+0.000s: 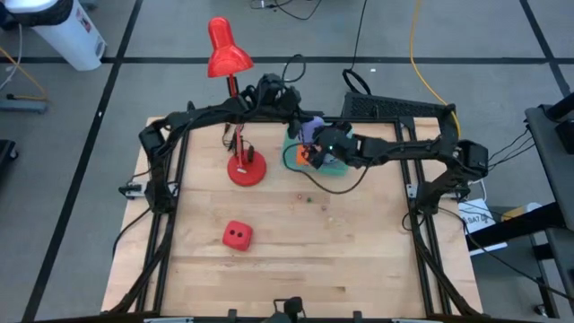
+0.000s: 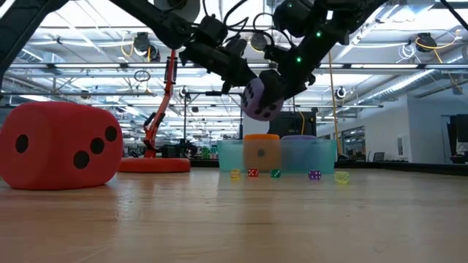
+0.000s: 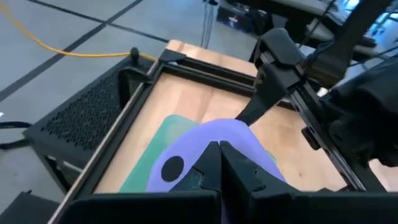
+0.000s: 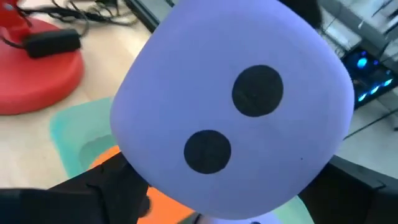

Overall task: Pick & Place Dice
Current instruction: Put the big purple dice into the green bin

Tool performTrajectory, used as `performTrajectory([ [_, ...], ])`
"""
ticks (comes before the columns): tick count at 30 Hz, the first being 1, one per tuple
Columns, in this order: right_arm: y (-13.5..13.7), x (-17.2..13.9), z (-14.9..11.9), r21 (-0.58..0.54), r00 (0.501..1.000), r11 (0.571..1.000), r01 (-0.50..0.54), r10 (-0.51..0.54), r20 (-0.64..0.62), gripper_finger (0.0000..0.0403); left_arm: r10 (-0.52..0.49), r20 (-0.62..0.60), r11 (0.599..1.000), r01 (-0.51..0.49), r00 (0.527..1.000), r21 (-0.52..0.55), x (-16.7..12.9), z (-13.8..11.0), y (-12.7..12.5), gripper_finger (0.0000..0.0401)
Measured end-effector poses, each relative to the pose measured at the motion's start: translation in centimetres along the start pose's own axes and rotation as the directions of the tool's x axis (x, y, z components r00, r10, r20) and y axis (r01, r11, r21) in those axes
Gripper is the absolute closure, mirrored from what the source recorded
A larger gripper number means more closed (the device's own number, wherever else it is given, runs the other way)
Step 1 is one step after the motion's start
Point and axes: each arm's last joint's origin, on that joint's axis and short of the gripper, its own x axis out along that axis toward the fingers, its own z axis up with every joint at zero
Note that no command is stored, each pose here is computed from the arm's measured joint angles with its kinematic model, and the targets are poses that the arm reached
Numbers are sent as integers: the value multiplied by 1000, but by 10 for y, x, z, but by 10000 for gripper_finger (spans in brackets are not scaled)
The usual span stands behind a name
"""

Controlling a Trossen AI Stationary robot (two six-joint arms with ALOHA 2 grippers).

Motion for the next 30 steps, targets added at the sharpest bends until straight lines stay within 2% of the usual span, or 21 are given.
performTrajectory([
  [15, -22, 15, -3, 37, 995, 995, -87, 89, -37, 65, 88, -34, 993, -91, 996, -77, -1, -4, 9, 401],
  [25, -33, 20, -7, 82, 996, 995, -50, 56, -75, 70, 156, -48, 983, -160, 987, -94, -3, -5, 11, 400],
  [30, -33, 20, -9, 86, 992, 994, -72, 80, -94, 87, 163, -74, 980, -170, 984, -100, -6, -6, 9, 399],
])
